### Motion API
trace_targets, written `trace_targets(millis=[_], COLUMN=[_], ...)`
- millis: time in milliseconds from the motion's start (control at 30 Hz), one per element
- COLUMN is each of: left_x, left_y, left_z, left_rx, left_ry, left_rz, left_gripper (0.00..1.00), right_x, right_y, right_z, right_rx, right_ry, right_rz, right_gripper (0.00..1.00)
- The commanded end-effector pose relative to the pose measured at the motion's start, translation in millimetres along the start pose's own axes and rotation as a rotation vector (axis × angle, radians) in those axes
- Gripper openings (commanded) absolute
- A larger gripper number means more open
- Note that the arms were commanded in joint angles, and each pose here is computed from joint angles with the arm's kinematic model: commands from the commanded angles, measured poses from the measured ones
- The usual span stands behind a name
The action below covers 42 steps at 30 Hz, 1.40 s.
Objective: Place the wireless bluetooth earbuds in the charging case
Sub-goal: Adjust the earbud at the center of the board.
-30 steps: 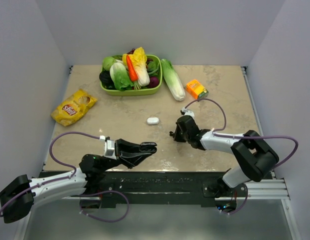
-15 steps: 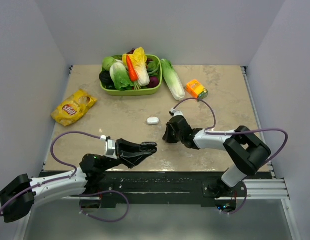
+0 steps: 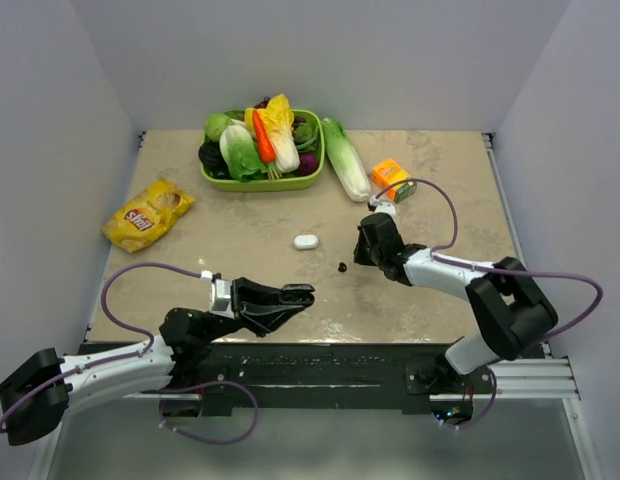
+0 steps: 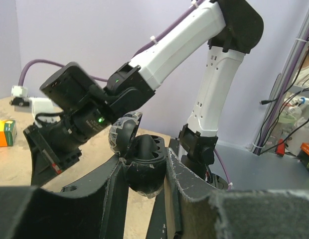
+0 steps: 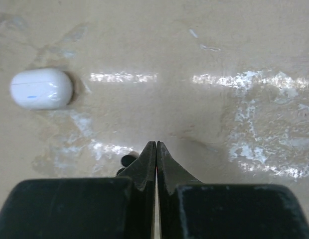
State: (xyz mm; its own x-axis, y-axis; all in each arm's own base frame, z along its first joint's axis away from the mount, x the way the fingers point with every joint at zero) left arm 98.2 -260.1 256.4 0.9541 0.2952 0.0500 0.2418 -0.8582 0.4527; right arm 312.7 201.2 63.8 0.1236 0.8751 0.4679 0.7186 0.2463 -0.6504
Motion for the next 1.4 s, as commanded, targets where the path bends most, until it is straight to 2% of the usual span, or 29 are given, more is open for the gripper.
trace_targets(millis=[0,400,767,1367], left_x=[-5.0,-4.6,-6.1,-7.8], left_y=[-28.4,-30.5,-31.7,-33.5], left_z=[30.3,31.3,34.0,35.0], left_rx=[0.048,0.055,0.054,0.05], left_ry=[-0.009,-0.002,-0.012,-0.026], left_rz=[-0.008,-0.011,-0.005,-0.003], left_gripper=[0.0,0.0,0.0,0.0], right_x=[-1.8,-11.0,-20.4,-23.1], right_y=[15.9,39.0,21.9,-19.0], right_z=[-8.2,28.6,69.0,85.7], right_rx=[-0.027,0.091,0.189,0.184], right_ry=[-0.009,-0.01,-0.006,-0.007], right_rz=[0.039,0.02,-0.011,0.035], right_gripper=[0.0,0.0,0.0,0.0])
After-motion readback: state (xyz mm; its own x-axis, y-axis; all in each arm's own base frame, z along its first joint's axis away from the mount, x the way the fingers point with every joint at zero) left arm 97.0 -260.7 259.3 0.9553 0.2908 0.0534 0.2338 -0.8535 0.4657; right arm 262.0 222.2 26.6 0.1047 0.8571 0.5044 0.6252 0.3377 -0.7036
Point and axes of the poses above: each gripper's point midway between its finger pads, its own y axis out along the fingers, its own x axis along the line the jaws close on, z = x × y, the point moved 1 cm from there along -y, back along the fingers, and after that the axes turned 15 degrees about y, right-handed, at the moved point
